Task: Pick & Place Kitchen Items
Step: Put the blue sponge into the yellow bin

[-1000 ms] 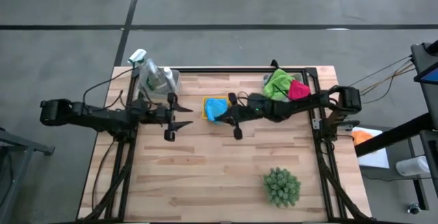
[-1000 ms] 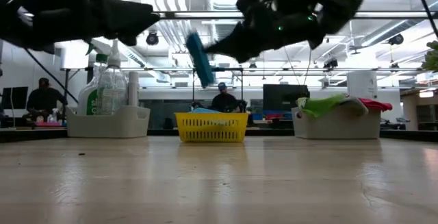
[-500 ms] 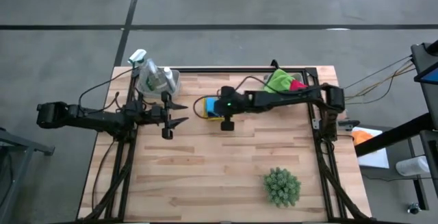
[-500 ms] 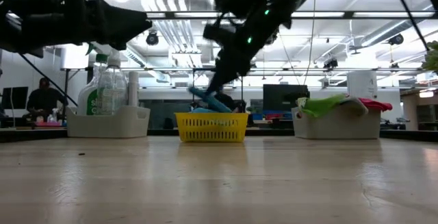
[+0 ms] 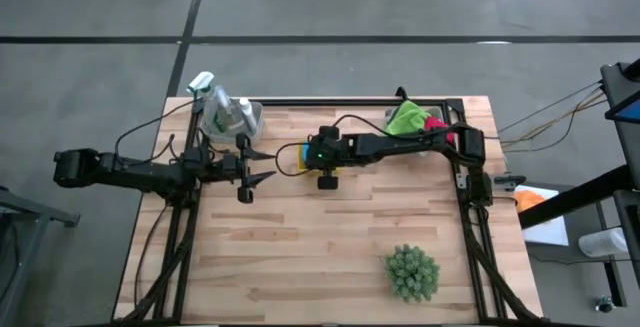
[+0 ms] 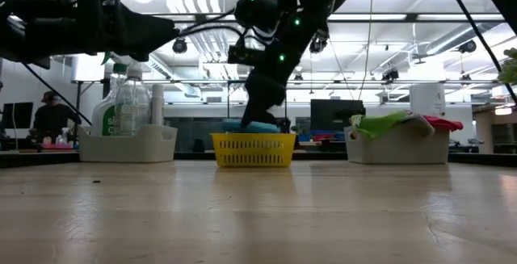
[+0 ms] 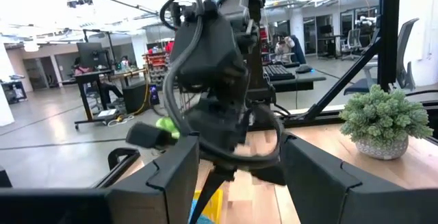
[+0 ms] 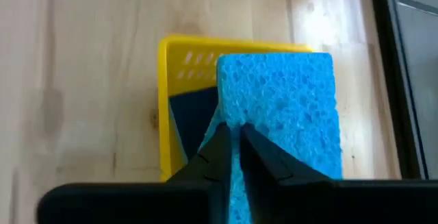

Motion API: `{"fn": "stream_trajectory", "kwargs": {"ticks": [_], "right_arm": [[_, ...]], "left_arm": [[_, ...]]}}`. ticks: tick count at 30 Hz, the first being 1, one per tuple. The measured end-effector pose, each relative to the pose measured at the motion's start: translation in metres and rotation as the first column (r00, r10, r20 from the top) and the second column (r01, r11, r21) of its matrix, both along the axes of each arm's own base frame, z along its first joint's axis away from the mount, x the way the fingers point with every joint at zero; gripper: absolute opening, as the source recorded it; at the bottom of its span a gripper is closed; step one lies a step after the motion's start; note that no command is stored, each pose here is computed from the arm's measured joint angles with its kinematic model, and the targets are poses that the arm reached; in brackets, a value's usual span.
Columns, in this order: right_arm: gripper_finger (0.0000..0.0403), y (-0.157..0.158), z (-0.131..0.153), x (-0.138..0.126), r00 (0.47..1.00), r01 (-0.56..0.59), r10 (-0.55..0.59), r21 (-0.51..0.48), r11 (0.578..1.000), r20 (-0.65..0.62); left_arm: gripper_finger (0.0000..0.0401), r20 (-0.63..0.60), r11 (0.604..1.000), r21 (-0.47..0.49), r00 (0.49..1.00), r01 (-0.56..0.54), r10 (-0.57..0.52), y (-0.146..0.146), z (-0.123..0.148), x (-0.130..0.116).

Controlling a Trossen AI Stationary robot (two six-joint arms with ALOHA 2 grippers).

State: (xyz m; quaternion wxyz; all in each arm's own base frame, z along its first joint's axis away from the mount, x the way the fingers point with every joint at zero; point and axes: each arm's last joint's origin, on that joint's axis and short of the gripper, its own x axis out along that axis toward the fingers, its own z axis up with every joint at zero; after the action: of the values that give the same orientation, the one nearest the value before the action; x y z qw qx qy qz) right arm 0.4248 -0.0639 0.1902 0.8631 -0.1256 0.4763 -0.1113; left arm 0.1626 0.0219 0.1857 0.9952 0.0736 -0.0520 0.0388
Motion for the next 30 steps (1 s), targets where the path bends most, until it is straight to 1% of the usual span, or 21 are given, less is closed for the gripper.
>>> {"fn": "stream_trajectory", "kwargs": {"ticks": [2,4,12,15,17,21,26,30], "right_arm": [[0.0042,0.001,0.007,-0.001,1.0,0.017,-0.017,0.012,1.0,0.025],[0.0072,0.002,0.014,-0.003,0.998,0.03,-0.031,0.02,0.999,0.048],[0.024,0.005,0.014,-0.004,0.998,0.03,-0.032,0.025,0.999,0.048],[0.0291,0.005,0.013,-0.006,0.999,0.034,-0.035,0.039,0.999,0.035],[0.0315,0.007,0.013,-0.005,0.999,0.017,-0.02,0.068,0.998,0.041],[0.0341,0.014,0.013,-0.004,0.999,-0.011,0.006,0.096,0.995,0.046],[0.0346,0.018,0.014,-0.002,0.997,-0.024,0.017,0.092,0.995,0.073],[0.0346,0.023,0.016,0.001,0.996,-0.014,0.008,0.059,0.998,0.093]], "left_arm": [[0.02,-0.001,1.0,0.006,1.0,0.0,0.0,0.0,0.0,0.0],[0.02,-0.006,1.0,0.005,1.0,0.0,0.0,0.0,-0.001,0.0],[0.02,-0.012,1.0,0.007,1.0,0.0,0.0,0.0,-0.001,0.0],[0.02,-0.016,1.0,0.011,1.0,-0.001,0.001,0.0,-0.001,0.0],[0.02,-0.02,1.0,0.011,1.0,-0.001,0.001,0.0,-0.002,0.0],[0.02,-0.028,1.0,0.011,1.0,-0.001,0.002,0.0,-0.003,0.0],[0.0201,-0.035,1.0,0.007,0.999,-0.013,0.013,0.0,-0.003,0.0],[0.0201,-0.044,0.999,0.007,0.998,-0.033,0.033,0.001,-0.004,0.0]]}}
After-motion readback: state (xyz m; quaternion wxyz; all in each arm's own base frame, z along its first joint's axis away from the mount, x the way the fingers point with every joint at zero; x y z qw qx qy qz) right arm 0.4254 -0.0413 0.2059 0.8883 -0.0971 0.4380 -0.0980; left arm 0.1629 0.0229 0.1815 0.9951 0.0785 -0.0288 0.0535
